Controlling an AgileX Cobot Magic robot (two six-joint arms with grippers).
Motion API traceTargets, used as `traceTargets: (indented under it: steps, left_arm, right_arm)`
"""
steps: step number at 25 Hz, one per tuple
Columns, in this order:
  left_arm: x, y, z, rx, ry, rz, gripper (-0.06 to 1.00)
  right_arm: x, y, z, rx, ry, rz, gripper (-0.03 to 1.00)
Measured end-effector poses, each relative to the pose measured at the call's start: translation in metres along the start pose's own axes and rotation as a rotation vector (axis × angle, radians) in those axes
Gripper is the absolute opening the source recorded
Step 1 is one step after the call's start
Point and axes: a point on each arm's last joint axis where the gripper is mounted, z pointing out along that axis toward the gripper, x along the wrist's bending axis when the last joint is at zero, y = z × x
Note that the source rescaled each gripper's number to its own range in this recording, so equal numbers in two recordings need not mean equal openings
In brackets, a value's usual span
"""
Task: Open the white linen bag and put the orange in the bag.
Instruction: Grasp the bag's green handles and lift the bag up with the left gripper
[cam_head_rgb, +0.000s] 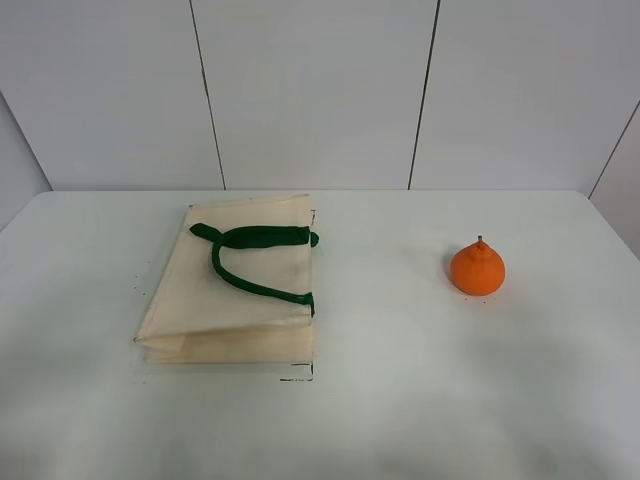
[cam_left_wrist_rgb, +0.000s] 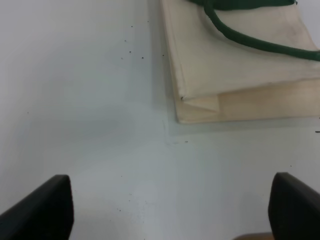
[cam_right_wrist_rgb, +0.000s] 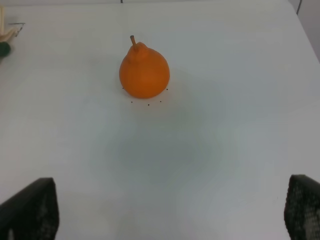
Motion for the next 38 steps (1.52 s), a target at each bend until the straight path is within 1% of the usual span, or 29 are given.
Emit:
traceTargets:
  steps: [8, 10, 14, 17, 20, 22, 24, 27, 30, 32, 35, 38]
  left_arm:
    - [0.000, 0.001, 0.000, -0.008, 0.003, 0.001, 1.00]
    - [0.000, 0.005, -0.003, 0.003, 0.003, 0.001, 1.00]
    - [0.001, 0.039, -0.001, 0.100, 0.001, -0.002, 1.00]
    - [0.002, 0.079, 0.012, 0.199, -0.001, -0.006, 1.00]
    - [0.004, 0.122, 0.043, 0.328, -0.003, -0.009, 1.00]
    - [0.005, 0.146, 0.068, 0.388, -0.004, -0.011, 1.00]
    - [0.007, 0.171, 0.102, 0.431, -0.004, -0.013, 1.00]
    - [0.010, 0.197, 0.159, 0.496, -0.004, -0.016, 1.00]
    - [0.013, 0.214, 0.218, 0.534, -0.003, -0.019, 1.00]
    - [0.014, 0.220, 0.256, 0.566, -0.001, -0.029, 1.00]
    - [0.014, 0.221, 0.307, 0.624, 0.004, -0.053, 1.00]
    - [0.002, 0.210, 0.348, 0.704, 0.003, -0.073, 1.00]
  right_arm:
    - [0.000, 0.000, 0.000, 0.000, 0.000, 0.000, 1.00]
    - [0.000, 0.000, 0.000, 0.000, 0.000, 0.000, 1.00]
    - [0.000, 0.000, 0.000, 0.000, 0.000, 0.000, 1.00]
    - [0.000, 0.000, 0.000, 0.000, 0.000, 0.000, 1.00]
    - [0.000, 0.000, 0.000, 0.000, 0.000, 0.000, 1.00]
    - [0.000, 0.000, 0.000, 0.000, 0.000, 0.000, 1.00]
    - [0.000, 0.000, 0.000, 0.000, 0.000, 0.000, 1.00]
    - [0.000, 0.000, 0.000, 0.000, 0.000, 0.000, 1.00]
    - [0.000, 0.000, 0.000, 0.000, 0.000, 0.000, 1.00]
    - [0.000, 0.000, 0.000, 0.000, 0.000, 0.000, 1.00]
    - [0.000, 0.000, 0.000, 0.000, 0.000, 0.000, 1.00]
    - [0.000, 0.000, 0.000, 0.000, 0.000, 0.000, 1.00]
